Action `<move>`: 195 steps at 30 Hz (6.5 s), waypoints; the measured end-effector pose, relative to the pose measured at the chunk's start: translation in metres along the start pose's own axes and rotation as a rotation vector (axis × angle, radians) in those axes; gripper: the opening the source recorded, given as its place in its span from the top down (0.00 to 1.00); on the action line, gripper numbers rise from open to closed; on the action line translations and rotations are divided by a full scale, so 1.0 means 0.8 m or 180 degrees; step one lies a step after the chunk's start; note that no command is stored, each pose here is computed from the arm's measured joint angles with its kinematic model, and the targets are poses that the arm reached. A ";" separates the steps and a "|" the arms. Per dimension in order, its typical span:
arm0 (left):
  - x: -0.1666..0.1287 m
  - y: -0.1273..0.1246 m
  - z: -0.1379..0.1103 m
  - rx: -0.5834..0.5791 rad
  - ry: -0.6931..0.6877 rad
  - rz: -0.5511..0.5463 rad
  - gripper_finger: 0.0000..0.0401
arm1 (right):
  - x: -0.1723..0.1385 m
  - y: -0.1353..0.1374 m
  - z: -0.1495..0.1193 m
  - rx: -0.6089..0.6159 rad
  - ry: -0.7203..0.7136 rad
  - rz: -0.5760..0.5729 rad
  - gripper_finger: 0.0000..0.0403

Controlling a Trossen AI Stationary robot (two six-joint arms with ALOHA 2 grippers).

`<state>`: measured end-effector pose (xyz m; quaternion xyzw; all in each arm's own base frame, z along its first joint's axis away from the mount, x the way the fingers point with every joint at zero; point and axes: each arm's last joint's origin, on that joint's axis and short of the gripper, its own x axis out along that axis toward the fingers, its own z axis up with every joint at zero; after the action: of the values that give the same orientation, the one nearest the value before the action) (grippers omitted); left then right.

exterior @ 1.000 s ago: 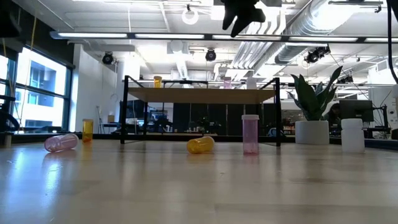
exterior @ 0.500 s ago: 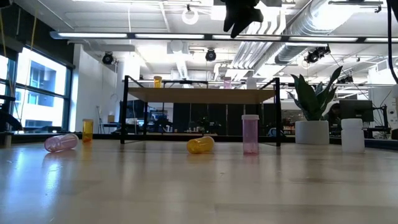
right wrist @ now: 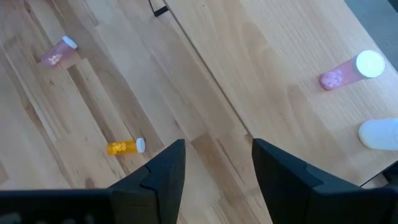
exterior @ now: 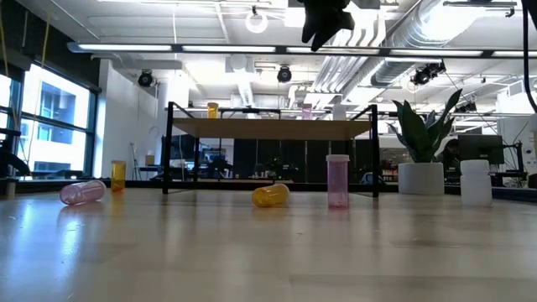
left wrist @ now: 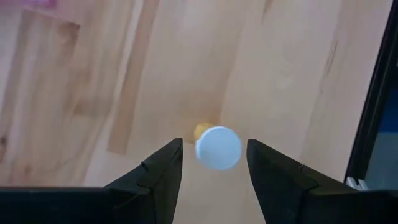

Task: Pick and place medicine bottles onto shelf by color
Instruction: Put the left yellow pill bottle on the shelf

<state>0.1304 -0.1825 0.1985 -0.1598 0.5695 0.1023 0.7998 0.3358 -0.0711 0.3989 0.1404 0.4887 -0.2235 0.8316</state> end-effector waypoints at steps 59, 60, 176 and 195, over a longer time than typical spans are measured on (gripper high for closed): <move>-0.019 0.006 0.106 -0.0659 -0.0520 -0.0053 0.71 | -0.019 -0.014 -0.001 -0.0314 -0.0161 -0.0158 0.56; -0.022 0.010 0.116 -0.0649 -0.0560 -0.0049 0.71 | -0.022 -0.018 -0.001 -0.0303 -0.0192 -0.0169 0.56; -0.079 0.425 0.444 -0.1001 -0.0734 0.0900 0.71 | -0.028 -0.170 0.014 0.0889 -0.0350 -0.0861 0.56; -0.078 0.426 0.445 -0.0987 -0.0725 0.0901 0.71 | -0.028 -0.170 0.014 0.0889 -0.0350 -0.0859 0.56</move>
<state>0.3046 0.2670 0.3166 -0.1867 0.4698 0.3169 0.8025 0.2658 -0.1881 0.4221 0.1752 0.4212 -0.4059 0.7919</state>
